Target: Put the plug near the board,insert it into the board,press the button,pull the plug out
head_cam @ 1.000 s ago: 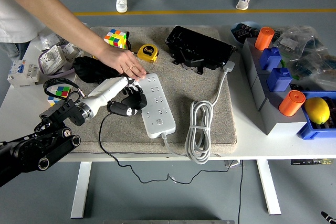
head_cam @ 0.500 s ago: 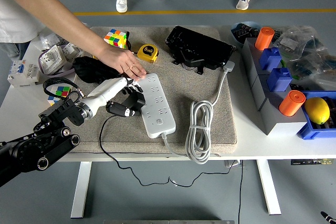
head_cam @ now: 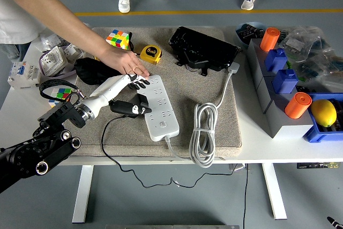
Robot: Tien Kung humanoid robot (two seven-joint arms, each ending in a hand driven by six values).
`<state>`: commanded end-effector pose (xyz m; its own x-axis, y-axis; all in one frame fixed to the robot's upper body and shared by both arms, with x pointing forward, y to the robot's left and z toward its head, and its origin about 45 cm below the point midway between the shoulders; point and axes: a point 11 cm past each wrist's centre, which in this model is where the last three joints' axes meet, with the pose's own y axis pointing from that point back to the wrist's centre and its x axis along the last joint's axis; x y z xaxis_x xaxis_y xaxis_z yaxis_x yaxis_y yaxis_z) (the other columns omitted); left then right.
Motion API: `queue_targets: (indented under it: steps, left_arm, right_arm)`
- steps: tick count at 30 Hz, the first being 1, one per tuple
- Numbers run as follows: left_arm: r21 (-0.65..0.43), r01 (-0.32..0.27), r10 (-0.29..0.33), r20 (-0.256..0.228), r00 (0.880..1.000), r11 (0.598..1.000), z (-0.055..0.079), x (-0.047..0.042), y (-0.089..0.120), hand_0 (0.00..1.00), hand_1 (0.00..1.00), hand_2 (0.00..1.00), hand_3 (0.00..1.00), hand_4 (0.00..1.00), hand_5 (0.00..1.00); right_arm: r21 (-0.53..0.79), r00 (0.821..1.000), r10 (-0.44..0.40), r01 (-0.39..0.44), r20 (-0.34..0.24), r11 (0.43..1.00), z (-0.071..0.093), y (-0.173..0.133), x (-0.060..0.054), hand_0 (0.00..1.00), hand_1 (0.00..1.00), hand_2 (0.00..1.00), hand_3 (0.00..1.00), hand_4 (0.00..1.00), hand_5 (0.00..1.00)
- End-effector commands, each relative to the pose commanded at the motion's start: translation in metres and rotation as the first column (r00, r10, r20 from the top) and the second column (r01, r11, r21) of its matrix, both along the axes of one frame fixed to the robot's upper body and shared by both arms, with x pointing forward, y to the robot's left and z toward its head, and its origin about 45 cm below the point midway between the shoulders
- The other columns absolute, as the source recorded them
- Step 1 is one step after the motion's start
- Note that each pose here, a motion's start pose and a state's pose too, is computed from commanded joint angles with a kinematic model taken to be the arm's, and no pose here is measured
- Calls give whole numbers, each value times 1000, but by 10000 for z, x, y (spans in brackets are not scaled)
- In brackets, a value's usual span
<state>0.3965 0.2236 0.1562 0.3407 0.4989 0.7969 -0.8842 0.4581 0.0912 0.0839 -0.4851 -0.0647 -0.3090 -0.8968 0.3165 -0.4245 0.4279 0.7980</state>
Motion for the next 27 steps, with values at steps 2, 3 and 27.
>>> queue_targets:
  steps: [2,3,27]
  left_arm:
    - [-27,2,-2,11,1000,1000,32,-32,-2,597,677,713,757,998,467]
    - [-47,5,-4,20,1000,999,51,-54,-1,597,677,713,757,998,467]
    - [-68,-100,101,15,995,993,-251,-623,399,776,796,804,777,767,803]
  right_arm:
    - [0,1000,1,-1,-1,1000,1,-1,-2,607,625,627,549,994,404]
    - [-1,1000,1,-1,0,1000,1,-3,-3,607,625,627,549,994,404]
    - [-2,1000,-2,2,0,1000,2,-10,-29,608,624,627,549,993,404]
